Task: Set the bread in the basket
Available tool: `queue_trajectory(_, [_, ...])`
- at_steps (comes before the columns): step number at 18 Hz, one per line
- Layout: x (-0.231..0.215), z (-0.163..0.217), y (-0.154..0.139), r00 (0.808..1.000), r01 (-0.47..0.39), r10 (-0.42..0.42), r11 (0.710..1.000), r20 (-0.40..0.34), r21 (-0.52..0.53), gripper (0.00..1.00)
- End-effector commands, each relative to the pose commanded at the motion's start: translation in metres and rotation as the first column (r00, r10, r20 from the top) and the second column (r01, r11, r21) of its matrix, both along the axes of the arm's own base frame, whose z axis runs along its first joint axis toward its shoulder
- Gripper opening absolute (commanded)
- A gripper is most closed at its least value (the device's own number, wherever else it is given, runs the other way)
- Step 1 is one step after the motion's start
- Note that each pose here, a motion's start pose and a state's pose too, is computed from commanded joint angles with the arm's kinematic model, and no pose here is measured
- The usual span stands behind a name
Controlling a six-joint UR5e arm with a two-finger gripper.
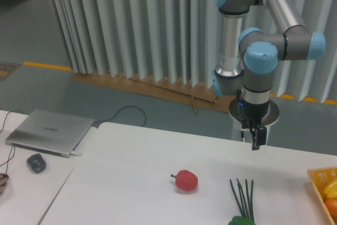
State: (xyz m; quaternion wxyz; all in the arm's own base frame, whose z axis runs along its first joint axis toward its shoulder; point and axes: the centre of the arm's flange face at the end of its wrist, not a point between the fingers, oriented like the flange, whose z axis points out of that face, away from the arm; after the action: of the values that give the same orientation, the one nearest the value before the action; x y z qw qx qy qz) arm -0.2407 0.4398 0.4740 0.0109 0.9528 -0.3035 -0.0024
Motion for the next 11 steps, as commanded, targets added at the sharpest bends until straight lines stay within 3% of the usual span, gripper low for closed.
queue_trajectory(11, [0.028, -0.009, 0.0, 0.999, 0.031, -0.032, 0.998, -0.023, -0.048, 1.0])
